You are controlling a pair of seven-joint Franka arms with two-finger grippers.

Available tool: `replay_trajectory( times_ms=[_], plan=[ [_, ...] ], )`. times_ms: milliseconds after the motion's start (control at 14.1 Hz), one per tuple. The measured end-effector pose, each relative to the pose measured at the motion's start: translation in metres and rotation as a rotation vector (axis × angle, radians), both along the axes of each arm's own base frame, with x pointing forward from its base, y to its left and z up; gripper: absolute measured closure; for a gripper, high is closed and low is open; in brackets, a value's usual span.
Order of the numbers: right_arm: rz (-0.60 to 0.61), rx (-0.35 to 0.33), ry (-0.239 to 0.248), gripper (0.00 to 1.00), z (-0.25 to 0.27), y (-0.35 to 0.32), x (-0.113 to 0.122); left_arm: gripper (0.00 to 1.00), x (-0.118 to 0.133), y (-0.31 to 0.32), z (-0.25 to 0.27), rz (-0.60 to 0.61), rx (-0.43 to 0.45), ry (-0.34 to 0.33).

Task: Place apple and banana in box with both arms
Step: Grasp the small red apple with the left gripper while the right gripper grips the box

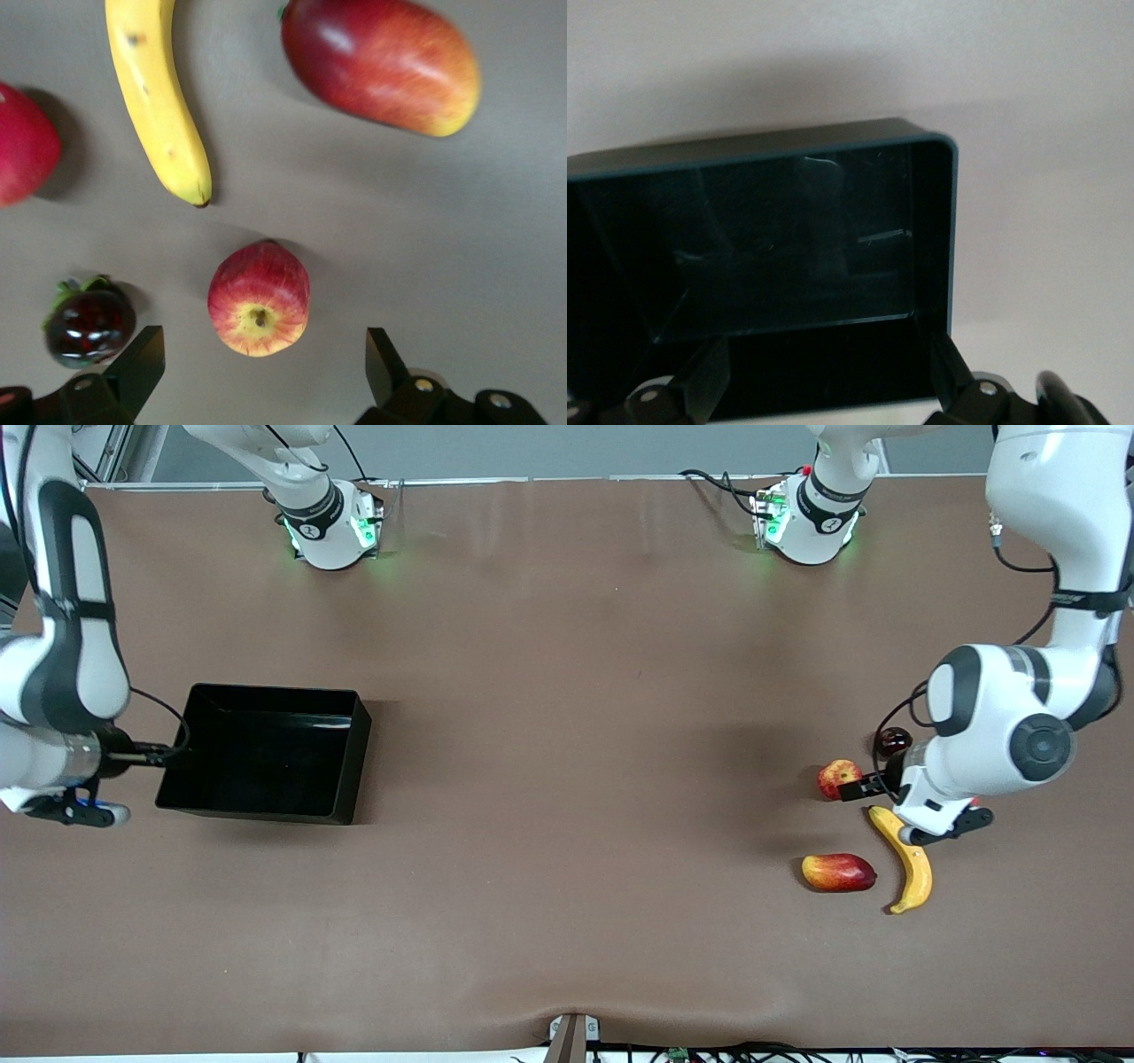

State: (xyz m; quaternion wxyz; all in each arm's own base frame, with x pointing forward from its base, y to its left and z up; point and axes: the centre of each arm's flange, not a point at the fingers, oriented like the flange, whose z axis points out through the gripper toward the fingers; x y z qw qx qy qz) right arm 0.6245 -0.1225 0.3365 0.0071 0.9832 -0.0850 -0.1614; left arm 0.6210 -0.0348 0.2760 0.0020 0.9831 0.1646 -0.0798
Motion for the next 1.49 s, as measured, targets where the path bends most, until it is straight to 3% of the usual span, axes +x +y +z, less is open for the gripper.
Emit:
replay_trajectory(
  times_ms=[213, 427, 569, 711, 783, 854, 925, 996, 1067, 1209, 1494],
  plan=[
    [0.017, -0.001, -0.039, 0.0, -0.022, -0.039, 0.002, 0.0, -0.014, 0.0, -0.029, 0.052, 0.006, 0.006],
    [0.06, 0.034, -0.025, 0.05, -0.041, -0.079, -0.009, 0.0, -0.024, 0.0, -0.059, 0.073, 0.006, 0.028],
    [0.068, 0.05, 0.005, 0.26, -0.058, -0.083, -0.015, 0.0, -0.025, 0.001, -0.073, 0.076, 0.003, 0.036],
    [0.074, 0.061, 0.027, 0.3, -0.071, -0.078, -0.019, 0.06, -0.026, 0.001, -0.081, 0.077, 0.002, 0.041],
    [0.075, 0.065, 0.038, 0.42, -0.077, -0.076, -0.021, 0.06, -0.025, 0.001, -0.081, 0.078, 0.002, 0.039],
    [0.075, 0.067, 0.042, 0.54, -0.082, -0.075, -0.023, 0.12, -0.024, 0.002, -0.08, 0.079, 0.002, 0.034],
    [0.075, 0.068, 0.043, 0.6, -0.086, -0.075, -0.024, 0.24, -0.021, 0.002, -0.077, 0.08, 0.002, 0.026],
    [0.078, 0.07, 0.046, 0.61, -0.09, -0.074, -0.027, 0.33, -0.019, 0.003, -0.075, 0.082, 0.002, 0.02],
    [0.087, 0.075, 0.047, 0.68, -0.092, -0.074, -0.028, 0.33, -0.017, 0.005, -0.073, 0.091, 0.003, 0.015],
    [0.111, 0.088, 0.044, 0.92, -0.093, -0.074, -0.029, 0.33, -0.011, 0.009, -0.064, 0.125, 0.007, 0.004],
    [0.135, 0.122, 0.065, 0.94, -0.089, -0.069, -0.029, 0.33, 0.006, 0.003, 0.009, 0.113, 0.013, 0.012]
  ],
)
